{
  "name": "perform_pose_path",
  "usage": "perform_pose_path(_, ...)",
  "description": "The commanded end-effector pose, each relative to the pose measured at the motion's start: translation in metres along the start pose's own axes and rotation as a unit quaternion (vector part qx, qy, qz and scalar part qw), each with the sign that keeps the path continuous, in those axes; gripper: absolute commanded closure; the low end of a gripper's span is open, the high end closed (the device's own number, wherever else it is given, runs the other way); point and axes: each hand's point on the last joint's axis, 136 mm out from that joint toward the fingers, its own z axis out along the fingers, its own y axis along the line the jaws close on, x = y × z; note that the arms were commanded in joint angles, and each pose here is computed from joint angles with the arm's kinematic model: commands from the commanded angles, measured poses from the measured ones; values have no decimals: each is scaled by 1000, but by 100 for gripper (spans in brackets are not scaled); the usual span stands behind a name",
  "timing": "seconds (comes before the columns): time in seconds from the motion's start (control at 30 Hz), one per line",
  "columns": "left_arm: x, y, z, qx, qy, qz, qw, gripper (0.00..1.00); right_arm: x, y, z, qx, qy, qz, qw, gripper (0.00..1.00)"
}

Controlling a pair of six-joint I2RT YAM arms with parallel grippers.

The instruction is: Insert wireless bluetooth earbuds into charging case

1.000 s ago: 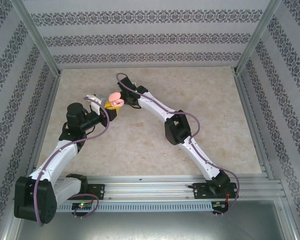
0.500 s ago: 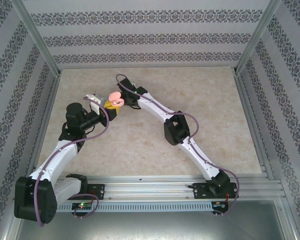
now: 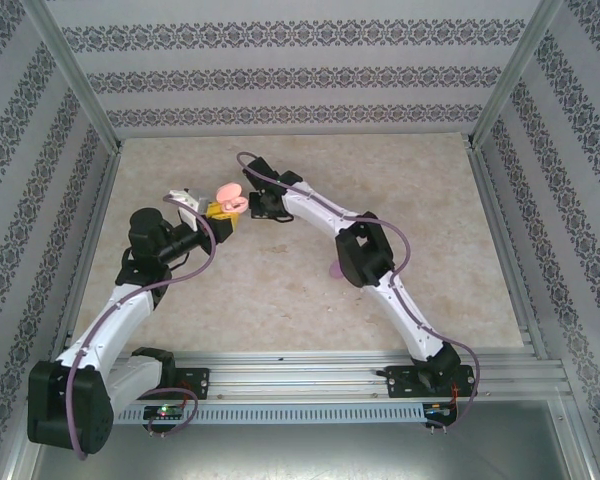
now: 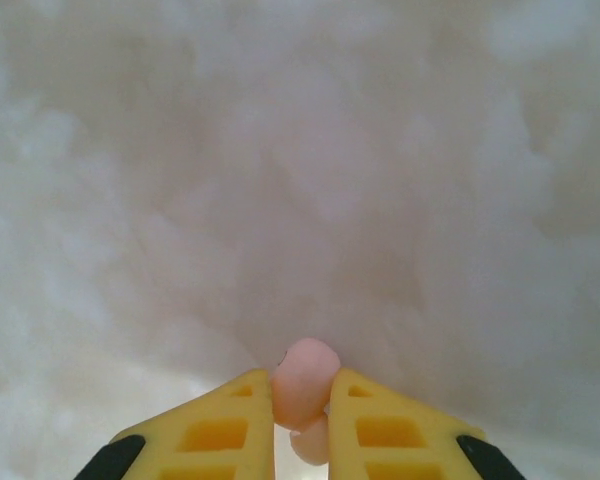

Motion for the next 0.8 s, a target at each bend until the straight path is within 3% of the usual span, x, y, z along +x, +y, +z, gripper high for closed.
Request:
perform_pose_path(0.0,-5,-8,-7,17,-13,-2,1000,69,3,-7,-43,-8,7,-13,1000,87)
perform_pose_path(0.23,-1,-25,-12,55,-8,-20,998,70,91,-41,-88,-31,70,11,997,87)
perform_pose_path(0.43,3,-38,-11,77,-1,-19,997,70,178,-85,-103,-1,125,13,992,86)
perform_pose_path(0.67,8,-46,-5,82,13,-5,997,70,196,-102,-105,35,141,-8,989,82)
perform_pose_path(0.77,8,-49,-4,83,14,-2,996,70,196,-105,-106,63,151,-23,986,76)
